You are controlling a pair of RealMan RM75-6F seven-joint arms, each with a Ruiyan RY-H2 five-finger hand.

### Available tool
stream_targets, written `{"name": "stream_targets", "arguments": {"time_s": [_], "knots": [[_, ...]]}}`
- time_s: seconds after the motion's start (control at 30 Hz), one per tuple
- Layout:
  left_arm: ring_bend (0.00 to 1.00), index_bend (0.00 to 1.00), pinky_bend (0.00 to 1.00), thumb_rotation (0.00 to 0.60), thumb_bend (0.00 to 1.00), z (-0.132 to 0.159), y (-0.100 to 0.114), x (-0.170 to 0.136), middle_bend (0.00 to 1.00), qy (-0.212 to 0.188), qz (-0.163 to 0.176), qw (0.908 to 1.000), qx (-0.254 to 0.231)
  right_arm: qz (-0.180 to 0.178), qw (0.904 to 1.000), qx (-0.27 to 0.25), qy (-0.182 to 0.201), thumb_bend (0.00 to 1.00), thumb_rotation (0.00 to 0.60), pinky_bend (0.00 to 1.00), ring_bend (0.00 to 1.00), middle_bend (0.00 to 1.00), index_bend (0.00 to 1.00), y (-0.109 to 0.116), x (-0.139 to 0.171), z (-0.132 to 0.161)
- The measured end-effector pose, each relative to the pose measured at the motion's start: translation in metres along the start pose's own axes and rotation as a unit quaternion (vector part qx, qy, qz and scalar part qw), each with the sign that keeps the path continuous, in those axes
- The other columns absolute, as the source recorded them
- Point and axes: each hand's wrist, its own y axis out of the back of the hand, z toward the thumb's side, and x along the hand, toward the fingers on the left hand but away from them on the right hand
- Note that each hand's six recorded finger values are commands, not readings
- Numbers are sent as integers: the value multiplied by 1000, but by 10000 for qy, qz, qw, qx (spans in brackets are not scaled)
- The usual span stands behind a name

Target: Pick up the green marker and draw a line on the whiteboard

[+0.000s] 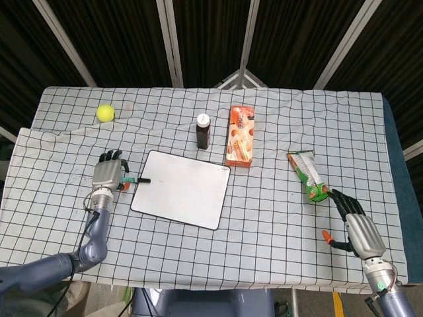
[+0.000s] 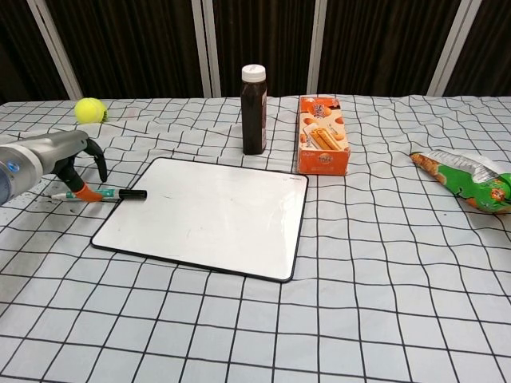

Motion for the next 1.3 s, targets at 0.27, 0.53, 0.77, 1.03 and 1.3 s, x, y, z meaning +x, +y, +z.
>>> {"name": "stream_targets", "arguments": {"time_s": [0.27,0.53,0.77,1.03,1.3], "knots": [[0,551,5,600,483,9,-11,3,113,18,-128,9999,-40,1,10000,-10,-1,327,600,0,0,0,0,0,0,0],[17,684,32,600,567,12,-7,2,188,-44,23,9997,-221,-10,10000,-20,-6,327,600,0,0,0,0,1,0,0],[31,690,54,600,562,24,11,-3,196,-309,338,9959,-785,-16,10000,-29,-5,327,600,0,0,0,0,1,0,0],[34,690,62,600,551,53,35,-10,197,-869,556,9737,-2031,-16,10000,-47,-9,327,600,0,0,0,0,1,0,0],[34,690,74,600,550,102,32,-19,206,-1567,326,9264,-3408,0,10000,-76,-39,327,600,0,0,0,0,1,-2,-2]]}}
